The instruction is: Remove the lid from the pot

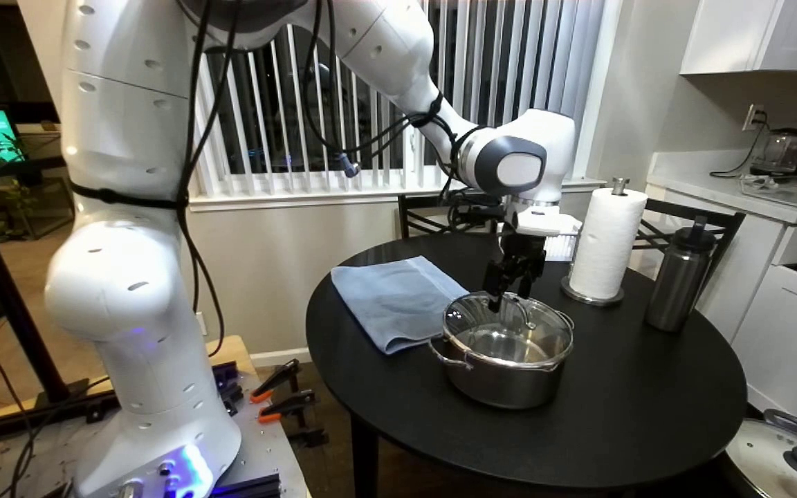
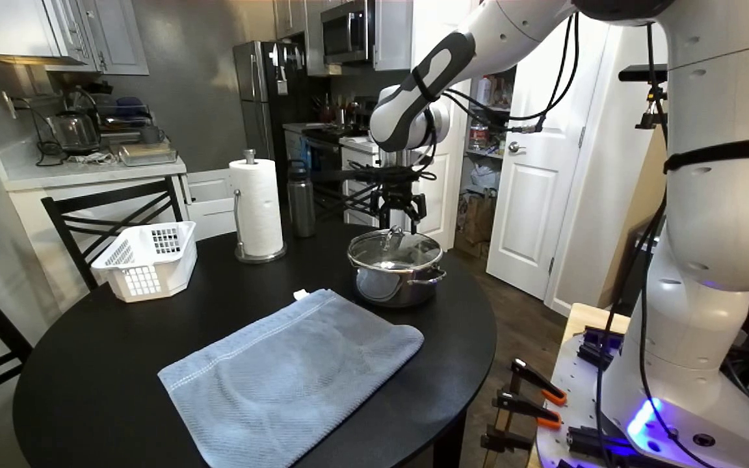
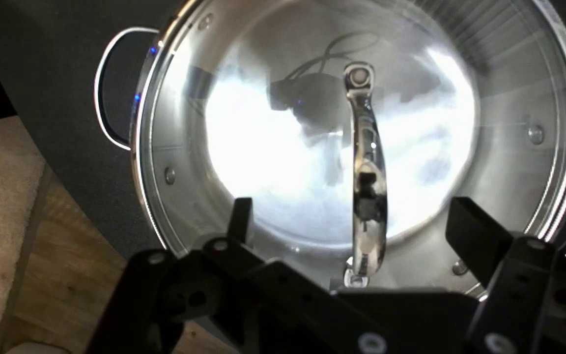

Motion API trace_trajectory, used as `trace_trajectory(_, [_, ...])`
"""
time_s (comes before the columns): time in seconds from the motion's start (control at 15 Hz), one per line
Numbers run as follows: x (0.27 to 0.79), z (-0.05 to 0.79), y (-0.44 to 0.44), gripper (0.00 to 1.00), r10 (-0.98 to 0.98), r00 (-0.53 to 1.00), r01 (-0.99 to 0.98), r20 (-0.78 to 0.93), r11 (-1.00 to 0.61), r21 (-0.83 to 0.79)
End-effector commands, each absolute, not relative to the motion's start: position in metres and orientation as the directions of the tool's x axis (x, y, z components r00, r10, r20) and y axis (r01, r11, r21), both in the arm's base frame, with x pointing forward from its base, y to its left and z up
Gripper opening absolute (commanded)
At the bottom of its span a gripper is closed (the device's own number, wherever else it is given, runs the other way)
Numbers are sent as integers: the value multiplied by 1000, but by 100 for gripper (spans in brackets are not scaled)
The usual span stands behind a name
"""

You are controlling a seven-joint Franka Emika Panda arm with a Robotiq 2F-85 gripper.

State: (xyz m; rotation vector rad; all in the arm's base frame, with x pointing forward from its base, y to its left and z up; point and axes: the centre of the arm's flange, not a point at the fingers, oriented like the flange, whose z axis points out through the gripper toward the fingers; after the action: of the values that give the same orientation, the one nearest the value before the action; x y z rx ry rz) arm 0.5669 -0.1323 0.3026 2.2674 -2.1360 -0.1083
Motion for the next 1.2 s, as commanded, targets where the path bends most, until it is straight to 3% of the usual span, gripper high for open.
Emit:
trace_trajectory(0.0, [562,307,-133,100,-993,116,-991,-20,-117,65])
trace_trajectory(0.13, [562,307,-133,100,-992,125,-990,-24,-126,64])
trace_trajectory(0.2, [562,307,-133,83,-991,129,-989,-25,-131,65])
trace_trajectory(0.27, [562,307,-133,74,-990,137,-988,-30,-139,62])
trace_trajectory(0.93, [562,310,-135,7,-988,151,-987,-25,-152,58])
trace_trajectory(1.07, [562,311,-133,0,-987,160,-986,-28,-161,53])
trace_trajectory(1.13, [562,312,-132,3,-986,162,-985,-29,-163,53])
